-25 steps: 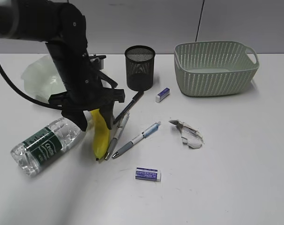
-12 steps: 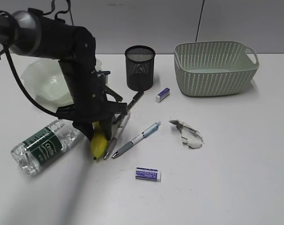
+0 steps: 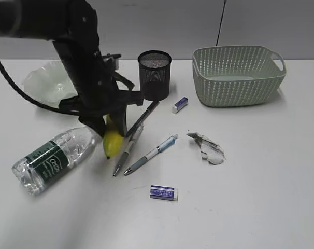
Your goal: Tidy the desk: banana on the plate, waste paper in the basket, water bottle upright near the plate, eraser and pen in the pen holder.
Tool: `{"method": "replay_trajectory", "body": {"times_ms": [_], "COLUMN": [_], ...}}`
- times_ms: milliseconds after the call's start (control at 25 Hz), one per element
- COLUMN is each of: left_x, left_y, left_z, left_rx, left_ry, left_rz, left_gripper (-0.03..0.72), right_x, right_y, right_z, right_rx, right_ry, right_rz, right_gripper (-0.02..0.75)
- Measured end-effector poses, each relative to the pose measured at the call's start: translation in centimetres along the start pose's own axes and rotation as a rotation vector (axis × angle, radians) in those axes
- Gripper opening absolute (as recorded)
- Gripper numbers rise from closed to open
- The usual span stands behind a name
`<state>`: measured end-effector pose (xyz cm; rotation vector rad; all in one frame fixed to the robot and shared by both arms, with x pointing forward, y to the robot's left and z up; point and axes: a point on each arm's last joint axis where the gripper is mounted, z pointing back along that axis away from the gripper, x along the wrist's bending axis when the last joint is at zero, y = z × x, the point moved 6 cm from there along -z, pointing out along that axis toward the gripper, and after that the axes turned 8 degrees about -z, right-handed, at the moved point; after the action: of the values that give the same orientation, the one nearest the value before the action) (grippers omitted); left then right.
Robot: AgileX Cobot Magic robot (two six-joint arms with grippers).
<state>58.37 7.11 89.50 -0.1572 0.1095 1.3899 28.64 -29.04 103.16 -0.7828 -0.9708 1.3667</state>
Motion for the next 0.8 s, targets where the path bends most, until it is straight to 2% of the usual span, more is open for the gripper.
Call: {"method": "replay_trajectory", "body": {"times_ms": [200,320,400,480,560,640,720,800], "left_x": [-2.6,-4.2,-4.6,-4.4,-3.0,-0.8,1.7,4.3], "left_y": [0.4,0.6,0.3,-0.3,-1.4,-2.6,-3.9,-5.3], "left_z": [4.7,8.0,10.4,12.5,14.0,14.7,15.0,15.1], "left_rx": [-0.069,-0.126,-0.188,-0.27,-0.351,-0.408,-0.445,-0.488], "left_ry": [0.162,0.257,0.275,0.242,0.153,0.063,-0.012,-0.047], "left_rz": [-0.027,-0.07,-0.107,-0.15,-0.188,-0.195,-0.178,-0.133], "left_gripper": [0.309,0.309,0.309,0.309,0.309,0.309,0.309,0.309], "right_x": [0.0,0.0,0.0,0.0,0.0,0.0,0.0,0.0], "right_y": [0.0,0.0,0.0,0.0,0.0,0.0,0.0,0.0], "right_z": [0.0,0.0,0.0,0.0,0.0,0.0,0.0,0.0], "right_rx": [0.0,0.0,0.0,0.0,0.0,0.0,0.0,0.0], "right_ry": [0.0,0.0,0.0,0.0,0.0,0.0,0.0,0.0], "right_rz": [0.0,0.0,0.0,0.0,0.0,0.0,0.0,0.0], "right_gripper": [0.424,0.424,0.424,0.424,0.424,0.424,0.424,0.424]}}
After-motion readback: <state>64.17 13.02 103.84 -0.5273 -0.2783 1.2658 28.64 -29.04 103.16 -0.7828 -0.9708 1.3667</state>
